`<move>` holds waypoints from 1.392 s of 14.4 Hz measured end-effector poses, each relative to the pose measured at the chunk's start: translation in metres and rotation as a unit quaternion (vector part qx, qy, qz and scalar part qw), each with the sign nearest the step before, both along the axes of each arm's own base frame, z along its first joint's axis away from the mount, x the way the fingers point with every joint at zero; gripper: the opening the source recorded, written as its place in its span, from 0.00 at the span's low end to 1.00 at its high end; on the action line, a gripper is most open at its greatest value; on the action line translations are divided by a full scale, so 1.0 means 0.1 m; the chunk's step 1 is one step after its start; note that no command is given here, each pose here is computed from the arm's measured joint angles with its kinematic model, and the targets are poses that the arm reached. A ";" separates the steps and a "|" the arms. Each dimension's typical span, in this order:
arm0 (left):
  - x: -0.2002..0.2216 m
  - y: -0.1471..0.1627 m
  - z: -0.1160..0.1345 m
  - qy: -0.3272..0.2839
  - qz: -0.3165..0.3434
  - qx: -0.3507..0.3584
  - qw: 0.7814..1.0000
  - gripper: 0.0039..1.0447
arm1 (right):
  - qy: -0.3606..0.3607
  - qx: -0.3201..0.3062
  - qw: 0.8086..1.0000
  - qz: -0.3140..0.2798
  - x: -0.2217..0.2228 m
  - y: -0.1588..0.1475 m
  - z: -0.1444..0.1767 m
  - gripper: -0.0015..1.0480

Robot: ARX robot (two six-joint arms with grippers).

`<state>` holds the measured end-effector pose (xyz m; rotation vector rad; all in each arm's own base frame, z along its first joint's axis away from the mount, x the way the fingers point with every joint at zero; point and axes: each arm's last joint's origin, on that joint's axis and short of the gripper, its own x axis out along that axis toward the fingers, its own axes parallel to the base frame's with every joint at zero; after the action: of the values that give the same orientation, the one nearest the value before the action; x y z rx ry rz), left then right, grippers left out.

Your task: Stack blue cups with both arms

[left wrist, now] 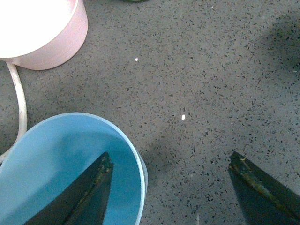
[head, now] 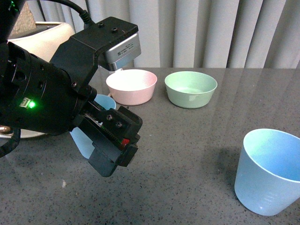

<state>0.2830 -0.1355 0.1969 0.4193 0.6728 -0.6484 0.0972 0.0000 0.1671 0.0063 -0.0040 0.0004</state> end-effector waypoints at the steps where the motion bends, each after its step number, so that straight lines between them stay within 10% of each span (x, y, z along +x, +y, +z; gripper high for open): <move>1: 0.00 0.00 0.00 0.001 0.000 0.001 1.000 0.66 | 0.000 0.000 1.000 0.000 0.00 0.00 0.00 0.94; 3: 0.00 0.00 0.00 0.001 0.000 0.001 1.000 0.61 | 0.000 0.000 1.000 0.000 0.00 0.00 0.00 0.94; 9: -0.03 0.01 0.03 0.000 0.000 0.006 1.000 0.03 | 0.000 0.000 1.000 0.000 0.00 0.00 0.00 0.94; 12: -0.21 -0.22 0.43 -0.029 -0.058 -0.026 0.998 0.02 | 0.000 0.000 1.000 0.000 0.00 0.00 0.00 0.94; 20: -0.31 -0.73 0.16 -0.013 -0.128 -0.002 0.992 0.02 | 0.000 0.000 1.000 0.000 0.00 0.00 0.00 0.94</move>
<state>0.2520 -0.2087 0.2132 0.5140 0.5977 -0.8846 0.0972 0.0000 0.1671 0.0063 -0.0040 0.0000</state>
